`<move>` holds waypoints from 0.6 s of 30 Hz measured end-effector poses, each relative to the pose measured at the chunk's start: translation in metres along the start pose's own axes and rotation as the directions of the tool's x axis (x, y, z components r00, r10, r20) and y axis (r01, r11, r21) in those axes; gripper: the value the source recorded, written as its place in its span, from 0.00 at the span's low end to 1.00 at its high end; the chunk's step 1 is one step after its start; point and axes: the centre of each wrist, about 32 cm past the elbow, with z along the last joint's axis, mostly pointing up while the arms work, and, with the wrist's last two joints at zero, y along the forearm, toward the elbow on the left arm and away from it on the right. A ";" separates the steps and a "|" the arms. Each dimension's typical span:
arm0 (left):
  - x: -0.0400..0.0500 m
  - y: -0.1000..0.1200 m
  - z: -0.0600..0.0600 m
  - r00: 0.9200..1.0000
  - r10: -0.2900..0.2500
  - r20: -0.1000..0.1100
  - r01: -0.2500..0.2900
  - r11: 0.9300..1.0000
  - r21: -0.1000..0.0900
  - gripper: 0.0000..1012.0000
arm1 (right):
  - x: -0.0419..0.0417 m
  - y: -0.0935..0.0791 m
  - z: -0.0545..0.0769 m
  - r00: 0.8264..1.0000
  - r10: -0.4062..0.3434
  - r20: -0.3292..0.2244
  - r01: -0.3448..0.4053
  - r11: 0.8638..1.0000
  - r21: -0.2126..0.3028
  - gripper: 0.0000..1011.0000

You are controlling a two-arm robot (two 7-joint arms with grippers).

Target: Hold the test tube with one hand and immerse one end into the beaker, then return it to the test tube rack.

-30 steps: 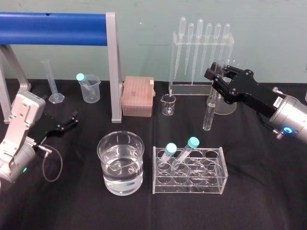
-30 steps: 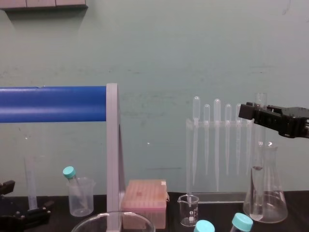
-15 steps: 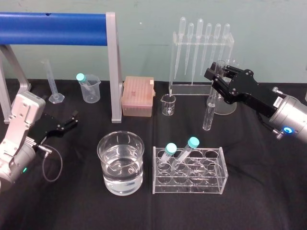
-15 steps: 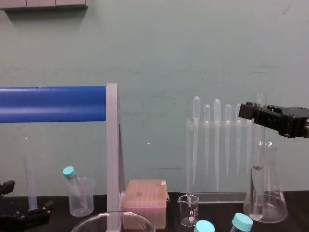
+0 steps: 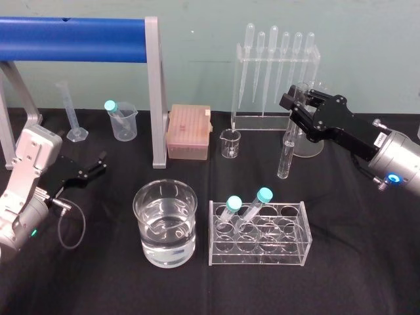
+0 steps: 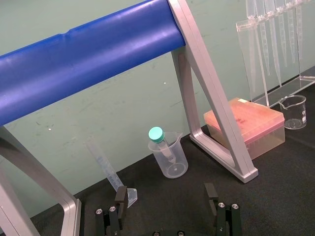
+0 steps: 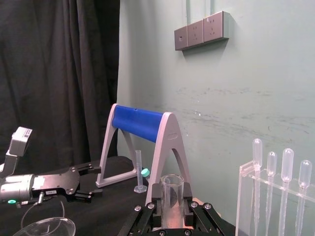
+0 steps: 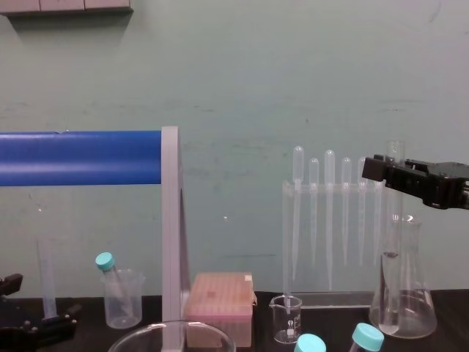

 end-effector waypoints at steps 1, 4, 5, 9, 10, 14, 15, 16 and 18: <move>0.0000 0.000 0.000 1.000 0.000 0.000 0.000 1.000 0.000 0.99 | 0.0000 0.000 0.000 1.000 0.000 0.000 0.000 1.000 0.000 0.24; 0.0000 0.000 0.000 1.000 0.000 0.000 0.000 1.000 0.000 0.99 | 0.0000 0.000 0.000 1.000 0.000 0.000 0.000 1.000 0.000 0.24; 0.0000 0.000 0.000 1.000 0.000 0.000 0.000 1.000 0.000 0.99 | 0.0001 0.000 0.000 1.000 0.001 0.000 -0.001 1.000 -0.001 0.24; 0.0000 0.000 0.000 1.000 0.000 0.000 0.000 1.000 0.000 0.99 | 0.0020 0.003 0.004 1.000 0.024 0.002 -0.024 1.000 0.008 0.24; 0.0000 0.000 0.000 1.000 0.000 0.000 0.000 1.000 0.000 0.99 | 0.0027 0.007 0.006 0.999 0.040 0.001 -0.040 0.999 0.019 0.24; 0.0000 0.000 0.000 1.000 0.000 0.000 0.000 1.000 0.000 0.99 | 0.0044 0.017 0.012 0.996 0.085 0.000 -0.085 0.995 0.055 0.24; 0.0000 0.000 0.000 1.000 0.000 0.000 0.000 1.000 0.000 0.99 | 0.0050 0.022 0.014 0.994 0.110 0.000 -0.109 0.991 0.072 0.24; 0.0000 0.000 0.000 1.000 0.000 0.000 0.000 1.000 0.000 0.99 | 0.0052 0.026 0.016 0.992 0.123 0.002 -0.123 0.989 0.078 0.24; 0.0000 0.000 0.000 1.000 0.000 0.000 0.000 1.000 0.000 0.99 | 0.0054 0.032 0.018 0.988 0.151 0.003 -0.151 0.984 0.090 0.24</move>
